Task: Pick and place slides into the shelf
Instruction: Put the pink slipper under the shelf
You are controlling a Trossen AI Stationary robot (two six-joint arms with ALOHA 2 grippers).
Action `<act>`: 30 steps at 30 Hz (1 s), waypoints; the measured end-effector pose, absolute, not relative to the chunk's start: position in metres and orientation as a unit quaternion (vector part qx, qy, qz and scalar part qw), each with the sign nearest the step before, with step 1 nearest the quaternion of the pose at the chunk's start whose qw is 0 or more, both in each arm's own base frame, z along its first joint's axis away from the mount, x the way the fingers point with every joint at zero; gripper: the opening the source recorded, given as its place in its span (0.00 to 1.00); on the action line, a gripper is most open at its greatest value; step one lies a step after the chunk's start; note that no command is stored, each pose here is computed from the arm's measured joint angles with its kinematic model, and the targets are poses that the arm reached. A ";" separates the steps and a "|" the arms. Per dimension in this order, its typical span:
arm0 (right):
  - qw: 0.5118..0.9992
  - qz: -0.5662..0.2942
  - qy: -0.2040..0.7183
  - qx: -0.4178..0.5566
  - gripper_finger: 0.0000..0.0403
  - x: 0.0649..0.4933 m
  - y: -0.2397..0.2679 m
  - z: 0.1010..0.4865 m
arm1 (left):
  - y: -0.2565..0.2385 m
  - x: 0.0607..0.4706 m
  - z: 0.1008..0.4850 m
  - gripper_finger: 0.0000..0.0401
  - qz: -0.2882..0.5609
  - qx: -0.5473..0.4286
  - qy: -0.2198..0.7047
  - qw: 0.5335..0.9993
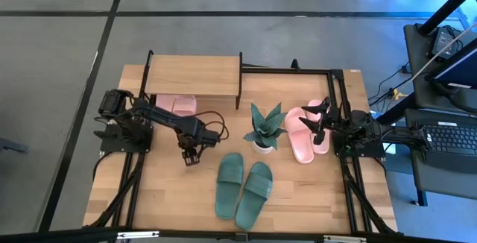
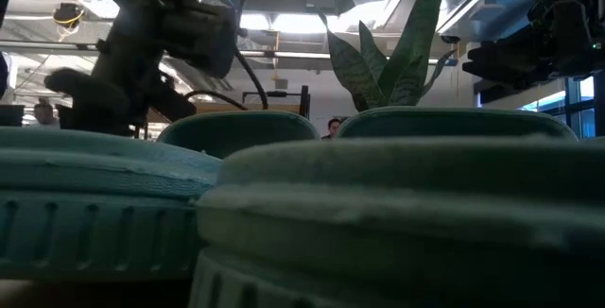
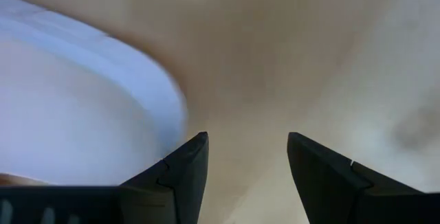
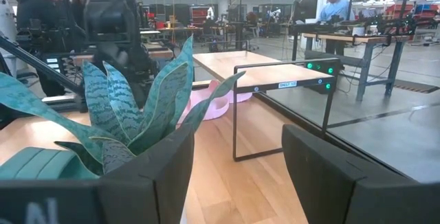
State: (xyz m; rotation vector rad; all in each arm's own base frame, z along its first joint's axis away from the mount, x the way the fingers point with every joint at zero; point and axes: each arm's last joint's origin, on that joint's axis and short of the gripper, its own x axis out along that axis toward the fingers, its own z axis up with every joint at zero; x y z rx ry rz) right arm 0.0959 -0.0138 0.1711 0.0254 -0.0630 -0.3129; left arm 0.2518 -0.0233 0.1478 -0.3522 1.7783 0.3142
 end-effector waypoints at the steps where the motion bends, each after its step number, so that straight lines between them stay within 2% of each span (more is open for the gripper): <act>1: 0.987 -0.156 -0.031 0.013 0.55 0.096 -0.014 0.171 | -0.021 0.251 0.147 0.47 0.136 -0.155 0.770 0.604; 30: 0.987 -0.156 -0.031 0.012 0.55 0.096 -0.014 0.171 | 0.058 0.237 0.141 0.47 0.228 -0.219 0.757 0.572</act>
